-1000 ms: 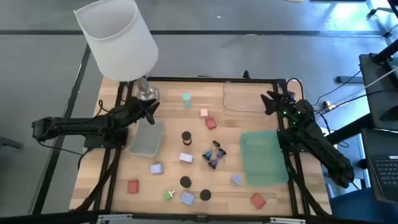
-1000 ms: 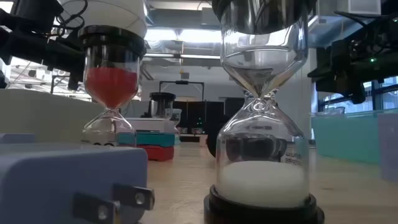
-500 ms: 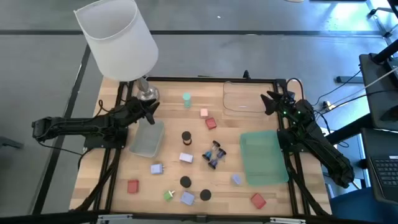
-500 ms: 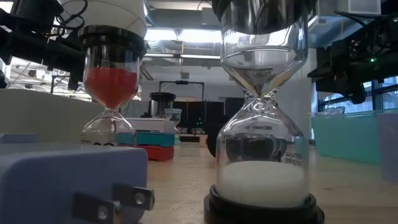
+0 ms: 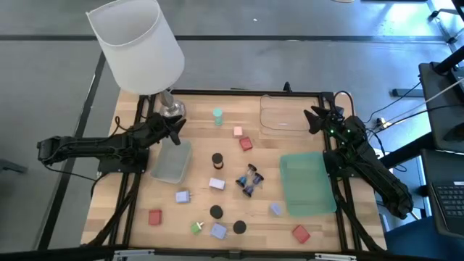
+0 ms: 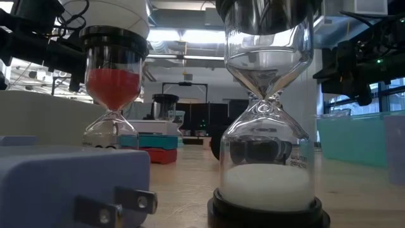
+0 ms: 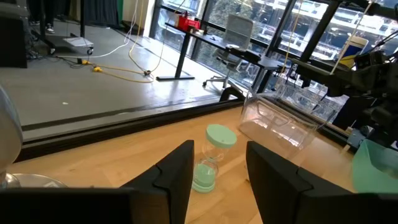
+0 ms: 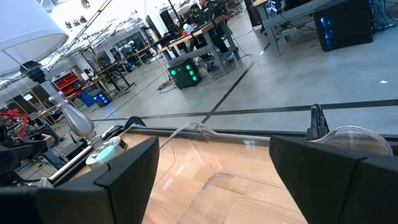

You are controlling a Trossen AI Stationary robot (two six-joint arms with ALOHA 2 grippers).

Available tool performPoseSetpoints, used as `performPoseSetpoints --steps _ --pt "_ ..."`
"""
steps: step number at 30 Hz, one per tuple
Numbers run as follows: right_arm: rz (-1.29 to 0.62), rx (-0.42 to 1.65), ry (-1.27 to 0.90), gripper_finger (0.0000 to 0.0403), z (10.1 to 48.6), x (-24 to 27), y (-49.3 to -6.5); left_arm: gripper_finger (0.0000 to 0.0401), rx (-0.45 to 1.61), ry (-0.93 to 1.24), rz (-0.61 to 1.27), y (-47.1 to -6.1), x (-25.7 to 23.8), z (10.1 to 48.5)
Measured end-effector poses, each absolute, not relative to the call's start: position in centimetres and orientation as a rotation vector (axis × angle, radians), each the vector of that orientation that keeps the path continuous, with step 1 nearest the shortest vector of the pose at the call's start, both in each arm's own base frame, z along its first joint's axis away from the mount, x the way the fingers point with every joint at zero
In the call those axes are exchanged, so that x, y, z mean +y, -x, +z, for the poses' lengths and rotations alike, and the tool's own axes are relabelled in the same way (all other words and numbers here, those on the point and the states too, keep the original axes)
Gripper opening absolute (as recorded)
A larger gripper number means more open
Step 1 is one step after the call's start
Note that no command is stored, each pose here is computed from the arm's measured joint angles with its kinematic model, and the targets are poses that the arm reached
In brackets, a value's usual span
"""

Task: Pick & Place Office items

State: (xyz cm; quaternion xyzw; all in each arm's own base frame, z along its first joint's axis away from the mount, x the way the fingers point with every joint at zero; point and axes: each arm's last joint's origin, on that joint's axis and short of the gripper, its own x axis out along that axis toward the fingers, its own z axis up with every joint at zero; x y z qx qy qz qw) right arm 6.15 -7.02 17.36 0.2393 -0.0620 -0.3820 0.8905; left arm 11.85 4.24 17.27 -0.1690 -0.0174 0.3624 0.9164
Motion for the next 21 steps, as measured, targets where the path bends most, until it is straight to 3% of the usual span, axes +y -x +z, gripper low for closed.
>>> performPoseSetpoints --steps 11,21 --pt "-0.836 -0.150 -0.499 0.0307 17.43 -7.12 -6.05 0.0143 -0.036 0.348 0.746 -11.84 4.24 17.28" --pt "-0.838 -0.263 -0.678 0.0307 17.64 -7.16 -6.01 0.0143 -0.036 0.348 0.746 -11.84 4.24 17.27"
